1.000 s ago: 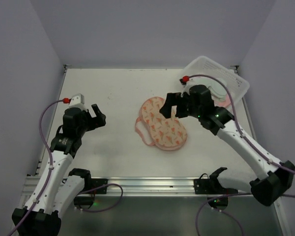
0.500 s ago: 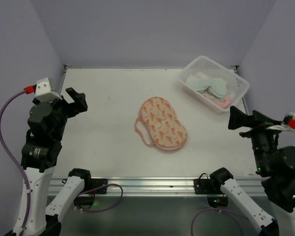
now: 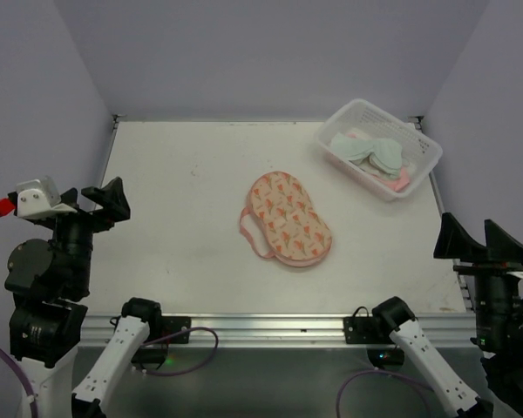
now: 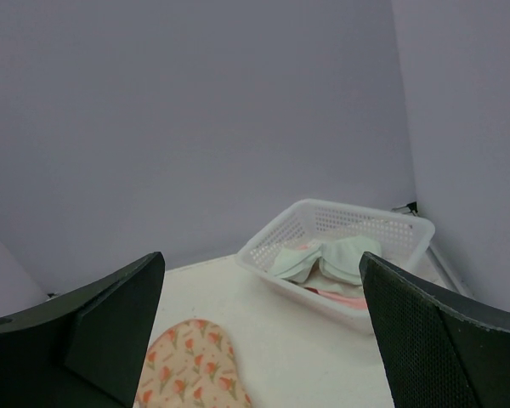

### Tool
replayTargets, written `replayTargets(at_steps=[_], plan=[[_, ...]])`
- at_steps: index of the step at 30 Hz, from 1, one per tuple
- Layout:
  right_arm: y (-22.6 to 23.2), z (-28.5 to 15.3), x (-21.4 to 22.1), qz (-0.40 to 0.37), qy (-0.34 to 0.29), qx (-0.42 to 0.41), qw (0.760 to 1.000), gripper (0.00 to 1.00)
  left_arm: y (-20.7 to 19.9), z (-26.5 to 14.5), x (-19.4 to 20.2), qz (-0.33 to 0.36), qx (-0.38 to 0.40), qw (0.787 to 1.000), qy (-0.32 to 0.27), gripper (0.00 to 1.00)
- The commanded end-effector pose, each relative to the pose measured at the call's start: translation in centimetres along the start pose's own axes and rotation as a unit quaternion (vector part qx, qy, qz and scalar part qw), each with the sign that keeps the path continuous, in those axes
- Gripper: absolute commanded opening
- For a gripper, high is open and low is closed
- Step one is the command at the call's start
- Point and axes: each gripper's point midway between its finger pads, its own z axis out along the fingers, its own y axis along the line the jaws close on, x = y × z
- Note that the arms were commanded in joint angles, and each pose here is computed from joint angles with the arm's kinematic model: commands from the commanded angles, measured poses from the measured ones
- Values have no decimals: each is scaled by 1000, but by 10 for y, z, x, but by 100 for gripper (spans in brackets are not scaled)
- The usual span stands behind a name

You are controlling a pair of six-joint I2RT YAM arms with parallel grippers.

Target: Unzip the laundry bag and remove the bra

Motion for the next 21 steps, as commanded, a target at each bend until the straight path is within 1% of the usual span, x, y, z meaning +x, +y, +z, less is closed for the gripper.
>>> replayTargets(at_steps=[1, 5, 6, 9, 21], plan=[[-2, 3, 5, -15, 3, 6, 1000, 99, 9, -7, -7, 10, -12, 1000, -24, 100], [3, 10, 12, -19, 16, 3, 1000, 99, 13, -10, -2, -8, -17, 999, -40, 100], [5, 13, 12, -17, 14, 2, 1000, 99, 13, -6, 10, -7, -17, 999, -30, 100], [12, 19, 13, -10, 16, -5, 1000, 99, 11, -3, 17, -21, -13, 999, -26, 100], [19, 24, 14, -13, 15, -18, 1000, 99, 9, 4, 30, -22, -13, 1000, -11, 100]])
